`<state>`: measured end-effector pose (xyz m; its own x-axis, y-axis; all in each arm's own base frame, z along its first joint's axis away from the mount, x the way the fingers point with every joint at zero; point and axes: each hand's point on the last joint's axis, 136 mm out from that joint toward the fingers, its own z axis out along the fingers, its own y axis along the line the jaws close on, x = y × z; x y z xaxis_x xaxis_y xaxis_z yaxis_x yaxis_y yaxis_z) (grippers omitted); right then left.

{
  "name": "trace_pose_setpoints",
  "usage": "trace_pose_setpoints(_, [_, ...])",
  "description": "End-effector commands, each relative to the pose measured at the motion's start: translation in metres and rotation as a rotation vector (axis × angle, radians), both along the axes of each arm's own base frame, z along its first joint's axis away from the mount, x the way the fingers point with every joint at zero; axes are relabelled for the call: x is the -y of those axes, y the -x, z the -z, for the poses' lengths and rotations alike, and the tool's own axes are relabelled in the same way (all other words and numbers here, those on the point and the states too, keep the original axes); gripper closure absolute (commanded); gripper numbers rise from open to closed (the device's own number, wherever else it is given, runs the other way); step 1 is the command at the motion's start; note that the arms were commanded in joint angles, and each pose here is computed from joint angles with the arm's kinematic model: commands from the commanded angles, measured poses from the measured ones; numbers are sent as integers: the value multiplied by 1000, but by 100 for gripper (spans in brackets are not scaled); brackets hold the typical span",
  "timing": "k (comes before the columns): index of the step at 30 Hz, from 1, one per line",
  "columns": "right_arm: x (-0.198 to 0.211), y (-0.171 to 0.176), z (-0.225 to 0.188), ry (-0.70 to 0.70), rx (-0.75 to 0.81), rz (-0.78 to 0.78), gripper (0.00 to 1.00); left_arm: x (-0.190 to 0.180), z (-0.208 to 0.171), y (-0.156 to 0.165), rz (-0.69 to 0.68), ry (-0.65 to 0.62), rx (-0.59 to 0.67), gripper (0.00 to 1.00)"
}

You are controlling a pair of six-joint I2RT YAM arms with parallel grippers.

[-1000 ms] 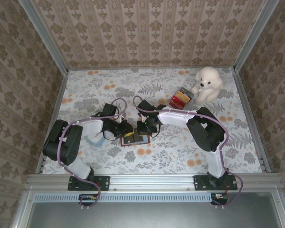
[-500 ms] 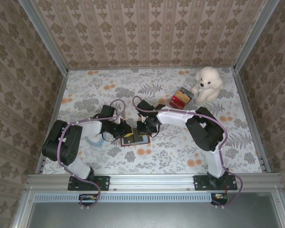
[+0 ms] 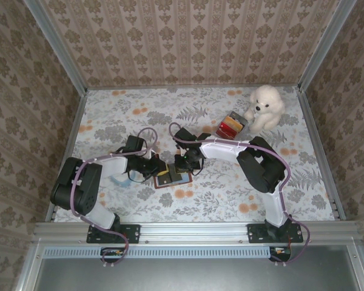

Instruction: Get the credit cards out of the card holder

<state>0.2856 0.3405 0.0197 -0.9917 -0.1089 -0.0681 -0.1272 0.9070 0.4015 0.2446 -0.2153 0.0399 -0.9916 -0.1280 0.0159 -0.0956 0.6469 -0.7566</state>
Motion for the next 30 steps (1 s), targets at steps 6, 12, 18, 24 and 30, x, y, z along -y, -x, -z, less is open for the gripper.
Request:
trace_pose_setpoints(6, [43,19,46,211,-90,46,83,-7,-4,3,5,1,20,95])
trace_pose_setpoints(12, [37,17,41,185,-86,48,83,-20,-9,7,-3,-43,17,100])
trace_pose_setpoints(18, [22,6,17,115,-55,45,82,-39,-28,20,-16,-102,35,100])
trace_pose_setpoints(24, [-16,-11,-50,-106,38,-1,72,-49,-71,20,-46,-94,134,100])
trace_pose_setpoints(30, [-29,-28,-136,-366,157,-15,48,-42,-123,4,-92,10,273,100])
